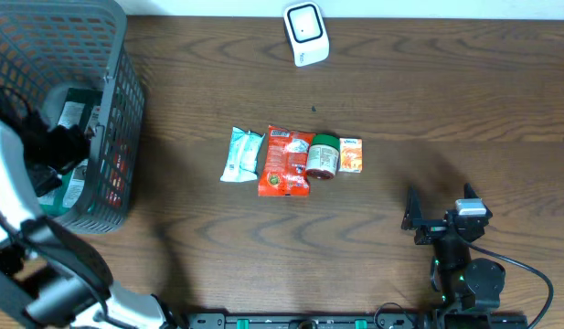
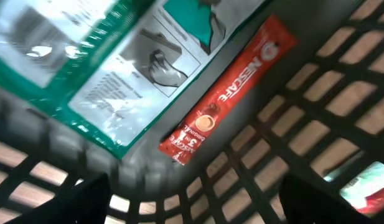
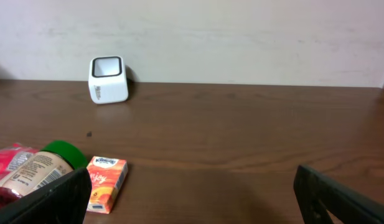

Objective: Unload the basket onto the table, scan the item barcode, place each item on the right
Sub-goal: 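Return the left gripper into the basket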

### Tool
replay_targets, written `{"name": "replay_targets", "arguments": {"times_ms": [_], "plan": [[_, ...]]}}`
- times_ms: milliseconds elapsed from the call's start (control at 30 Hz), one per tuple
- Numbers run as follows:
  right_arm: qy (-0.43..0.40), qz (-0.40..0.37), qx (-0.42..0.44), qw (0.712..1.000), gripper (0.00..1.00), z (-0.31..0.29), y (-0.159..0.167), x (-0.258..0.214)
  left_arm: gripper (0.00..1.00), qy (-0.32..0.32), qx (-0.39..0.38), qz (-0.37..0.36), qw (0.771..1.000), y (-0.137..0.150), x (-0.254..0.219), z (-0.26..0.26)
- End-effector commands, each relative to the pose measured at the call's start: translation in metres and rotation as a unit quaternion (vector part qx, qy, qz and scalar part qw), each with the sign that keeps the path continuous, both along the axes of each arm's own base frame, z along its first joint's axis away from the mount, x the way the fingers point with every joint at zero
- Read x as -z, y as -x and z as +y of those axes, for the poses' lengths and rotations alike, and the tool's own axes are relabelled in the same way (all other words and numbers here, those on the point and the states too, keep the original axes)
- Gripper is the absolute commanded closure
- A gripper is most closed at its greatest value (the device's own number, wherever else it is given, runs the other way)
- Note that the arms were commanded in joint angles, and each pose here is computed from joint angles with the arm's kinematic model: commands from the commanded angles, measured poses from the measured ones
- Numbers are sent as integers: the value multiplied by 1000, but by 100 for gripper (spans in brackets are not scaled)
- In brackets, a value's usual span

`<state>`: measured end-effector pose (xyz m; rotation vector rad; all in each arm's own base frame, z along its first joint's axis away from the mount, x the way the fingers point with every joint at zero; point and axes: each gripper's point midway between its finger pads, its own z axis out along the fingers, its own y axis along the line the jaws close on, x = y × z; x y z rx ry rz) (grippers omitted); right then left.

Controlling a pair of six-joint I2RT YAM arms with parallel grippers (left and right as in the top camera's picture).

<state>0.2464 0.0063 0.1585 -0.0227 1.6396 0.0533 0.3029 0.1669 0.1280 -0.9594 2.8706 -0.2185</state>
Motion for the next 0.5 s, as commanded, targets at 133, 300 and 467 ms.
{"name": "replay_targets", "arguments": {"times_ms": [133,300,467], "plan": [[-7,1,-4,1000,1,2,0,1,13,19,52,60,997,0,40,-10],[-7,1,-4,1000,1,2,0,1,17,26,88,73,993,-8,58,-21],[-7,1,-4,1000,1,2,0,1,32,16,99,61,993,-17,72,-26]]}}
